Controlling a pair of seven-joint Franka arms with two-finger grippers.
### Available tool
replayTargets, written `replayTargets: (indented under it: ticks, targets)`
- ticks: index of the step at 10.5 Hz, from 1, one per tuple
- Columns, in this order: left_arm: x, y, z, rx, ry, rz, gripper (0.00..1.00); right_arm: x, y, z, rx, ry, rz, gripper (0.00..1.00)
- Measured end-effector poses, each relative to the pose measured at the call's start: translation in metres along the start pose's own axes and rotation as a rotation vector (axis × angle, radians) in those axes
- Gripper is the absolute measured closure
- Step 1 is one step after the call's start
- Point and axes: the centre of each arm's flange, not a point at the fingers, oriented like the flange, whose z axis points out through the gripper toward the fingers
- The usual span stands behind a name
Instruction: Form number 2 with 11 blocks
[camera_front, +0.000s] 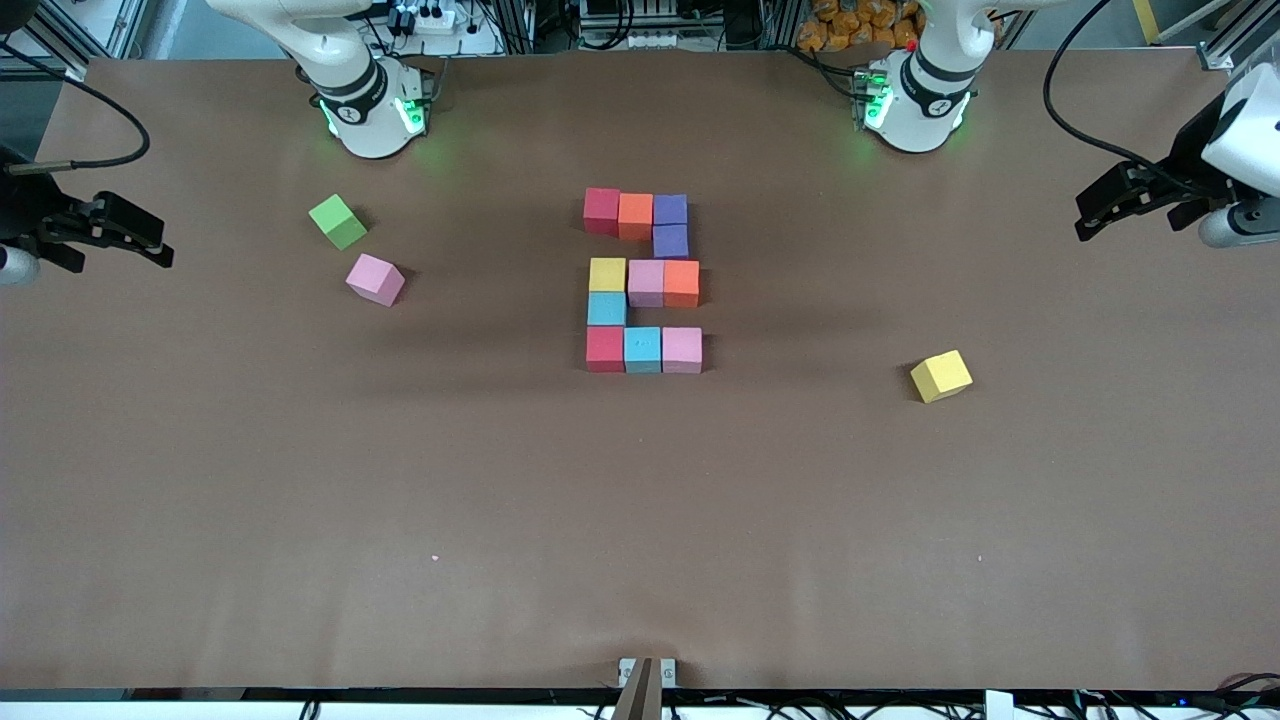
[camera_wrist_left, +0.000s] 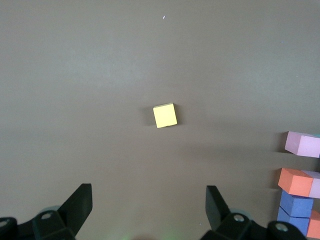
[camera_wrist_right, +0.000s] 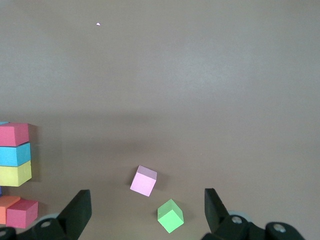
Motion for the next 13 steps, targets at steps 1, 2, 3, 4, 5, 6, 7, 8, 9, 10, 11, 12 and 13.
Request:
replayTargets:
  ticks: [1,2,3,4,5,6,7,8,9,10,11,12,13]
  targets:
    - [0.001,-0.002,-0.003,-0.017,0.004,0.000,0.00,0.000,0.000,0.000,0.000,0.000,0.000,0.00]
    - [0.004,-0.006,-0.005,-0.039,0.006,-0.004,0.00,0.000,0.000,0.000,0.000,0.000,0.000,0.00]
    - [0.009,-0.011,-0.007,-0.057,0.004,-0.008,0.00,0.000,0.000,0.000,0.000,0.000,0.000,0.00]
    - [0.013,-0.015,-0.007,-0.064,-0.002,0.000,0.00,0.000,0.000,0.000,0.000,0.000,0.000,0.00]
    - [0.017,-0.015,-0.007,-0.064,-0.005,0.011,0.00,0.000,0.000,0.000,0.000,0.000,0.000,0.00]
    - [0.020,-0.014,-0.005,-0.064,-0.008,0.017,0.00,0.000,0.000,0.000,0.000,0.000,0.000,0.00]
    - [0.022,-0.010,-0.004,-0.063,-0.011,0.023,0.00,0.000,0.000,0.000,0.000,0.000,0.000,0.00]
    - [0.022,-0.004,-0.003,-0.063,-0.014,0.034,0.00,0.000,0.000,0.000,0.000,0.000,0.000,0.00]
    - [0.022,0.001,-0.002,-0.054,-0.014,0.051,0.00,0.000,0.000,0.000,0.000,0.000,0.000,0.00]
    - [0.022,0.003,-0.002,-0.044,-0.014,0.072,0.00,0.000,0.000,0.000,0.000,-0.001,0.000,0.00]
    - [0.022,0.004,-0.002,-0.042,-0.015,0.085,0.00,0.000,0.000,0.000,0.000,-0.001,0.000,0.00]
    - [0.022,0.005,-0.001,-0.041,-0.016,0.092,0.00,0.000,0.000,0.000,0.000,-0.001,0.000,0.00]
    - [0.022,0.006,-0.001,-0.040,-0.017,0.096,0.00,0.000,0.000,0.000,0.000,-0.001,0.000,0.00]
